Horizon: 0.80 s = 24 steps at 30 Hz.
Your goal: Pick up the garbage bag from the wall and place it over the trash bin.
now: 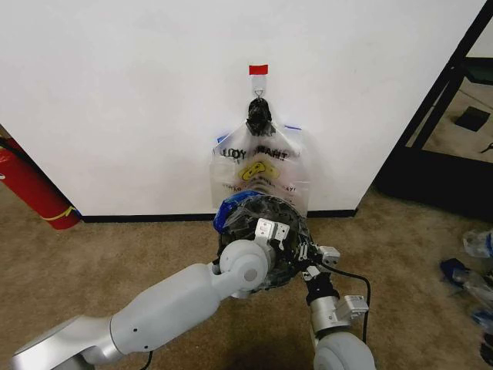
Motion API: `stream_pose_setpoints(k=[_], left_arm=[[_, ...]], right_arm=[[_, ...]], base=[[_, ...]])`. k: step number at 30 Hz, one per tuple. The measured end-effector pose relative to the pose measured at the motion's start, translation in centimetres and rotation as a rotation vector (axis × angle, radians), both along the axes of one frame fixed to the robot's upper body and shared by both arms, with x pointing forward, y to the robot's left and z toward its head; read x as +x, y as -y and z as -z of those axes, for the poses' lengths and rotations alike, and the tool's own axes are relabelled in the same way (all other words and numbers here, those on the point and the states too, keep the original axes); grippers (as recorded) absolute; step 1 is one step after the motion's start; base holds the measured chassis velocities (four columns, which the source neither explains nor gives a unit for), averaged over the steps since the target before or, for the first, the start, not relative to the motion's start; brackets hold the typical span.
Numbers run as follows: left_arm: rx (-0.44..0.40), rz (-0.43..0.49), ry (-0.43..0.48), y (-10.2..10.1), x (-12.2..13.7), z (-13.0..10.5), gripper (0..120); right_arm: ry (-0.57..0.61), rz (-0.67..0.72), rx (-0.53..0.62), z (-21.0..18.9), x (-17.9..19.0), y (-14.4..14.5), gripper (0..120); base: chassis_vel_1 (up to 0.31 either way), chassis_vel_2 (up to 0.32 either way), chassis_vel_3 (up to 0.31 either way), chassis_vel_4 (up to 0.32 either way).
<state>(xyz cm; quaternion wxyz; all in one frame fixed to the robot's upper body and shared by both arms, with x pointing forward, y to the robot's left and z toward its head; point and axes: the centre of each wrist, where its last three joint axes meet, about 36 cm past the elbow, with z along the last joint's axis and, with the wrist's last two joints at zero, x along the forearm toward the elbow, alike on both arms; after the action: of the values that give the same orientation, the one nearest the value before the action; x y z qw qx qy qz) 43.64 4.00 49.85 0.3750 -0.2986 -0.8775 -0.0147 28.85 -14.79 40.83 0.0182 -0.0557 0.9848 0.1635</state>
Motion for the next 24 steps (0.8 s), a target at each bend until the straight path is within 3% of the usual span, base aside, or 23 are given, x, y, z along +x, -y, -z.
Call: stream_pose_setpoints(k=[4,10,18,23,24], left_arm=[[0.010,-0.003,0.002,-0.7,0.1,-0.2,0],[-0.077,-0.057,0.039,-1.4,0.3,-0.9,0],[-0.071,-0.054,0.065,-4.2,-2.1,-2.0,0],[-0.156,-0.066,0.118,-8.1,-4.2,-4.4,18],[-0.156,-0.066,0.118,-8.1,-4.2,-4.4,18]], right_arm=[[-0.002,0.001,0.002,0.1,0.0,0.0,0],[-0.007,0.010,0.020,0.2,0.1,-0.2,0],[-0.053,0.074,0.103,0.1,1.5,0.3,0],[-0.097,0.099,0.155,0.0,2.0,1.0,0],[-0.097,0.099,0.155,0.0,2.0,1.0,0]], base=[[0.000,0.000,0.000,0.000],[0.000,0.000,0.000,0.000],[0.000,0.000,0.000,0.000],[0.000,0.000,0.000,0.000],[0.000,0.000,0.000,0.000]])
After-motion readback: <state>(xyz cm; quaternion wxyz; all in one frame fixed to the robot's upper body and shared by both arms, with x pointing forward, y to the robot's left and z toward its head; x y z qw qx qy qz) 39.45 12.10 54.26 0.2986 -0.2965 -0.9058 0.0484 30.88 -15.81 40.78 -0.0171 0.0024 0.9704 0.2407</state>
